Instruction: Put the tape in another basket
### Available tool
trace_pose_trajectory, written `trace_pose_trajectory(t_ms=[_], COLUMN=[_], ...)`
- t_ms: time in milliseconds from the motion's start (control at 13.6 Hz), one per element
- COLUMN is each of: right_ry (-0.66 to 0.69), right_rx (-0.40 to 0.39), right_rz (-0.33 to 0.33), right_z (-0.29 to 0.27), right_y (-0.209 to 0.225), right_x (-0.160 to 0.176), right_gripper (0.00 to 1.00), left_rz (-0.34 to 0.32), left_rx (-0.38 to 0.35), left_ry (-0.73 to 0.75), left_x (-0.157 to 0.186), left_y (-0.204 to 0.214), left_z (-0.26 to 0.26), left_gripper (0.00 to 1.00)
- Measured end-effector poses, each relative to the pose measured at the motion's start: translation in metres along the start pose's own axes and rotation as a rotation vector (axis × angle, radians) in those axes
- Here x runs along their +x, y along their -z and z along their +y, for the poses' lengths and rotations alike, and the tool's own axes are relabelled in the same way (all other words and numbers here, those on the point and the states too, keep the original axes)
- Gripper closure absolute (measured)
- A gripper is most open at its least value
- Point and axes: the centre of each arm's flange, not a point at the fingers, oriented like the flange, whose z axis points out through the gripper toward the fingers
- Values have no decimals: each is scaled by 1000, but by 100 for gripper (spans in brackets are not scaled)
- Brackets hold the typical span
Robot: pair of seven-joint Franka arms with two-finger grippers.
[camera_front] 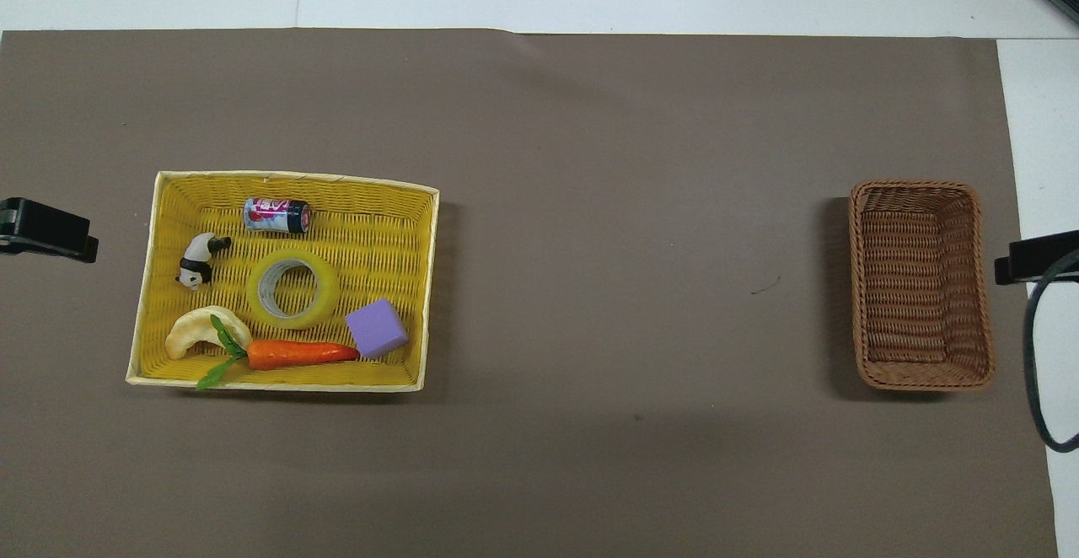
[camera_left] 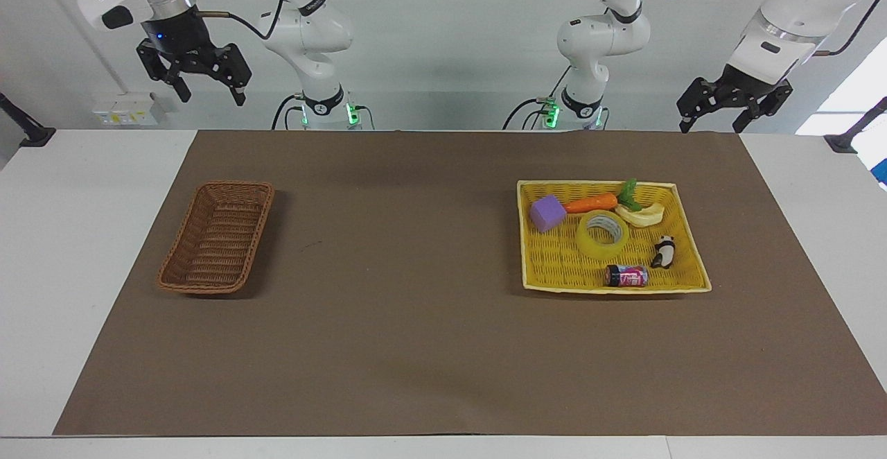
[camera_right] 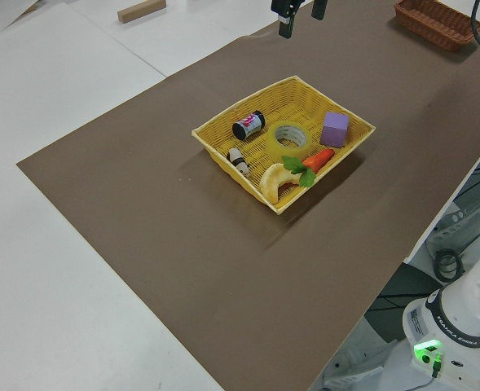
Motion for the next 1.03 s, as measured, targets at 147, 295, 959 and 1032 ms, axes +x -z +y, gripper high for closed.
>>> trace_pose_trajectory(t_ms=[147,295,959,1032], right_ry=[0,0,0,0], right_rx=[0,0,0,0], right_rz=[0,0,0,0], right_z=[0,0,0,0], right_y=[0,0,0,0], right_x=[0,0,0,0], right_gripper=[0,0,0,0], left_rz=[-1,-1,-4,-6], left_rx=[-1,-1,-1,-1], left_ry=[-5,-7,-8,-8], left_x=[0,0,0,0], left_y=[0,0,-2,-3], left_z=[1,1,1,1], left_gripper=[0,0,0,0])
